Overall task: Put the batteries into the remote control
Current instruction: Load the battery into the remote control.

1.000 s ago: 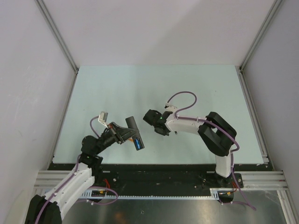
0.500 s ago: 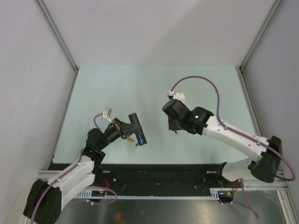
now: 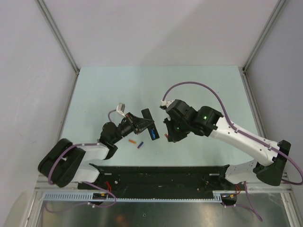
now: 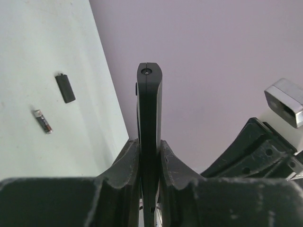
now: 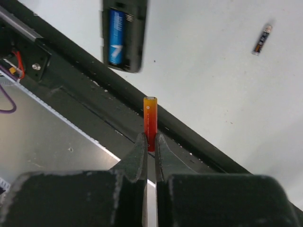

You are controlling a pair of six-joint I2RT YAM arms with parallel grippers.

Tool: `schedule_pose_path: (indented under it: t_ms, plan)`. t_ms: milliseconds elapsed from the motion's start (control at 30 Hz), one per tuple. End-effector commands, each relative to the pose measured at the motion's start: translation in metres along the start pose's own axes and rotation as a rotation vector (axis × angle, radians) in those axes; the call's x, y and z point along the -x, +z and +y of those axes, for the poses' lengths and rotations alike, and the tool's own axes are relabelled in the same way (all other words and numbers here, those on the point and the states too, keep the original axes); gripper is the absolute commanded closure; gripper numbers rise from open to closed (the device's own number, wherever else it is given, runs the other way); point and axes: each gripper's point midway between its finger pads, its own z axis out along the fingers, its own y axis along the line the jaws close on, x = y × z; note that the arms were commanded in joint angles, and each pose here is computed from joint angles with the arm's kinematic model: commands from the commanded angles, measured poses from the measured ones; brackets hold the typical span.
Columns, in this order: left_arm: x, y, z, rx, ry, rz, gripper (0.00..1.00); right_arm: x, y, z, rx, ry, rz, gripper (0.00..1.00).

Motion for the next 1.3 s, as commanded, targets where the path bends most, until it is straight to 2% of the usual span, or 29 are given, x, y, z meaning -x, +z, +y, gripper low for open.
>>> schedule_pose_path:
  t_ms: [0, 267, 400, 667, 1267]
  plan:
    - [0.011, 0.013, -0.05, -0.211, 0.01, -0.055, 1.0, 0.015, -0.006, 0.023, 0.096, -0.044, -0.004, 1.0]
    - [0.008, 0.019, -0.045, -0.198, 0.002, -0.068, 1.0, 0.022, 0.023, 0.024, 0.092, 0.007, 0.053, 1.0]
    - [0.008, 0.017, -0.047, -0.205, 0.017, -0.077, 1.0, 0.029, 0.029, 0.027, 0.099, 0.033, 0.039, 1.0]
    - [0.005, 0.013, -0.046, -0.199, 0.023, -0.091, 1.0, 0.04, 0.034, 0.026, 0.065, 0.059, 0.033, 1.0]
    - [0.005, 0.005, -0.049, -0.196, 0.044, -0.125, 1.0, 0.035, 0.041, 0.014, -0.033, 0.083, 0.06, 1.0]
